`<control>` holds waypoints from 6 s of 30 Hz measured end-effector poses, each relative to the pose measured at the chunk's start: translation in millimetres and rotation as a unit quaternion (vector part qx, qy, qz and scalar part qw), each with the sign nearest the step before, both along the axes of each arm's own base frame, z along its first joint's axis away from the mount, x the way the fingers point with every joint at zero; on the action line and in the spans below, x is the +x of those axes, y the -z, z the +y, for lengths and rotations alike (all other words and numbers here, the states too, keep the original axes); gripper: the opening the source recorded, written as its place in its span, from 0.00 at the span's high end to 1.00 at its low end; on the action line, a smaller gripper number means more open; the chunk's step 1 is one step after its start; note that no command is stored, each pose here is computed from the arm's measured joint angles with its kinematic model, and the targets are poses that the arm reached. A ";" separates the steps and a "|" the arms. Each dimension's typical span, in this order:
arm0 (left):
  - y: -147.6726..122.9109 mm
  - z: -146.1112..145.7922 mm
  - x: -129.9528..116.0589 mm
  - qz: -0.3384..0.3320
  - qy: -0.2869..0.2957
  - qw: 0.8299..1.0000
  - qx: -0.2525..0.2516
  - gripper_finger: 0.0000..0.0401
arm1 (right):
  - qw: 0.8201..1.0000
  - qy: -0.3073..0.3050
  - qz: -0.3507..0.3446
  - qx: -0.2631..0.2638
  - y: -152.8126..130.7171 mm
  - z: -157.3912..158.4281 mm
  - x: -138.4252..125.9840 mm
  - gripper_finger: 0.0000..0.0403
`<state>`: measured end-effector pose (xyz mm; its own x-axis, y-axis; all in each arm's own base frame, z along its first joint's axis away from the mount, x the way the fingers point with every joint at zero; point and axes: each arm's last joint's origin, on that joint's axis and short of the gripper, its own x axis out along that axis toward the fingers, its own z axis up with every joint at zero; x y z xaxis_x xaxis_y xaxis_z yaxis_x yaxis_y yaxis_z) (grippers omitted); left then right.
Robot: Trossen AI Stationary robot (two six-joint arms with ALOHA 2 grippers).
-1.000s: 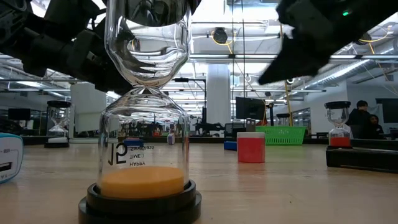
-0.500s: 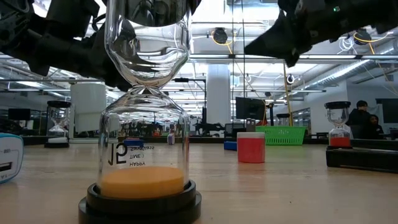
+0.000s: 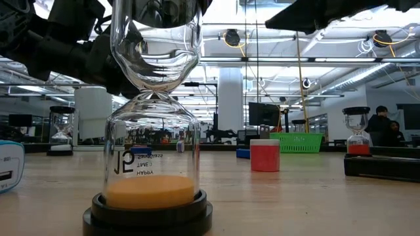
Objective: Pick & Place Office items
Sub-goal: Put the red hourglass into the green bin
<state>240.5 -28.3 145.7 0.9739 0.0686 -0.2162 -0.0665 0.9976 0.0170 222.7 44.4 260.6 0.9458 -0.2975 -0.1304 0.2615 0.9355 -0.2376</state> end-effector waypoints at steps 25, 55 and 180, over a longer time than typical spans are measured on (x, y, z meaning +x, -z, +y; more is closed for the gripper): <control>-2.0 11.2 5.5 0.009 -0.024 1.000 0.001 0.94 | 0.911 0.187 0.294 0.219 -35.6 -39.9 -58.7 0.96; 0.8 4.9 4.2 0.024 -0.011 1.000 0.006 0.94 | 0.805 0.311 0.399 0.310 24.2 -37.7 -65.4 0.21; 4.7 0.1 2.5 0.044 -0.001 0.999 0.007 0.94 | 0.983 0.138 -0.060 0.106 126.3 -70.6 -26.4 0.59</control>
